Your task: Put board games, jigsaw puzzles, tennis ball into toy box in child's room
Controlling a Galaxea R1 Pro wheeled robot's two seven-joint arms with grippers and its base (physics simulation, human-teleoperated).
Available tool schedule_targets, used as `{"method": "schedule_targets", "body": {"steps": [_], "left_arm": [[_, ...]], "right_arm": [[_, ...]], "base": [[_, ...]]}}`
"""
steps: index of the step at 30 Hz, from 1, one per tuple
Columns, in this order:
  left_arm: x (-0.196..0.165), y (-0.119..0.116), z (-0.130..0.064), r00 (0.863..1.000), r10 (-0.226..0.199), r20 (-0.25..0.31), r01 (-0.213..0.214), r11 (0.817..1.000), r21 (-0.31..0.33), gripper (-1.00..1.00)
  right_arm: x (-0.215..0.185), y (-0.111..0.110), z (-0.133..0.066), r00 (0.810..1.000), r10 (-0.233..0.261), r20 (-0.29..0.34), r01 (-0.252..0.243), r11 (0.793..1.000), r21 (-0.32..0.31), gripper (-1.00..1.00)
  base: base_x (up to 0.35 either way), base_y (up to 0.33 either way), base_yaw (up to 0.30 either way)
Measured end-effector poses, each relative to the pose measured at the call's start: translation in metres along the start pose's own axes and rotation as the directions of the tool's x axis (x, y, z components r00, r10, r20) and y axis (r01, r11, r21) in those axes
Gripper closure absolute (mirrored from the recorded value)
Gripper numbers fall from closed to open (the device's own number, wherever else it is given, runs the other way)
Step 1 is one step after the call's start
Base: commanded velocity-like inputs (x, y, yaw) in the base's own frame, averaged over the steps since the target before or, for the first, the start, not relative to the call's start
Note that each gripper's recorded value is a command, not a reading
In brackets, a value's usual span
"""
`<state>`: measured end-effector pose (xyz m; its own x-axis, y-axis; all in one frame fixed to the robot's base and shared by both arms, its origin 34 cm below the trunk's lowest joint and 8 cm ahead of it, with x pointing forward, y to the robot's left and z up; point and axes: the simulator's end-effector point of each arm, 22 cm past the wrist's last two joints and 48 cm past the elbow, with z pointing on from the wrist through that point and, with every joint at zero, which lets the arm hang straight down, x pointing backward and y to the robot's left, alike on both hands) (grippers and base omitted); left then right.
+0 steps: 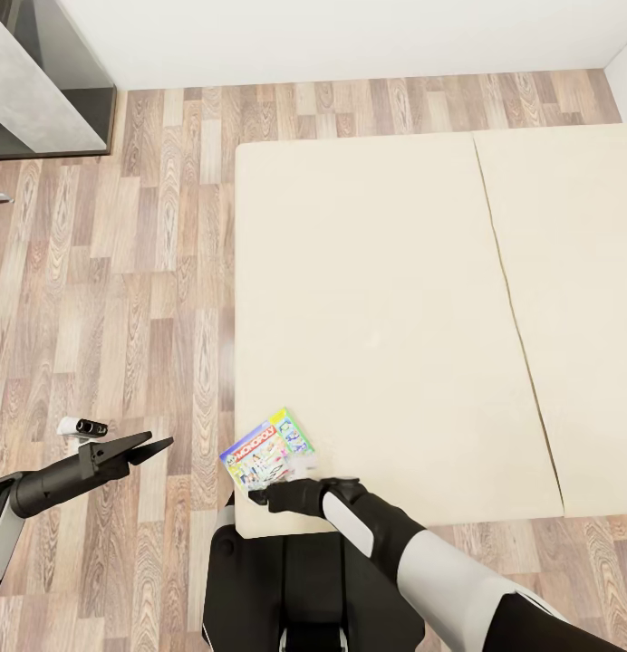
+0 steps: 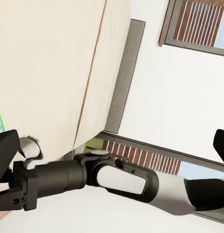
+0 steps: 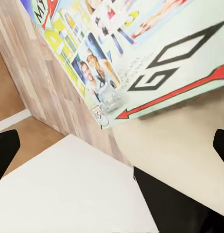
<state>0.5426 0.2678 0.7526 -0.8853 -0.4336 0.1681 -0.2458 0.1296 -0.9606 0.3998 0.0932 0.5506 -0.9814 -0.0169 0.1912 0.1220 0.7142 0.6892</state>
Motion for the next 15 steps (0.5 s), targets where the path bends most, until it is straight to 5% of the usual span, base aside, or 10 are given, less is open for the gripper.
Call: {"method": "schedule_targets", "body": {"steps": [15], "left_arm": [[0.0000,0.0000,0.0000,1.000,0.000,0.000,0.000,1.000,0.000,-1.00]], "right_arm": [[0.0047,-0.0106,0.0004,1.000,0.008,-0.001,-0.008,1.000,0.020,-1.00]], "base": [[0.000,0.000,0.000]]}}
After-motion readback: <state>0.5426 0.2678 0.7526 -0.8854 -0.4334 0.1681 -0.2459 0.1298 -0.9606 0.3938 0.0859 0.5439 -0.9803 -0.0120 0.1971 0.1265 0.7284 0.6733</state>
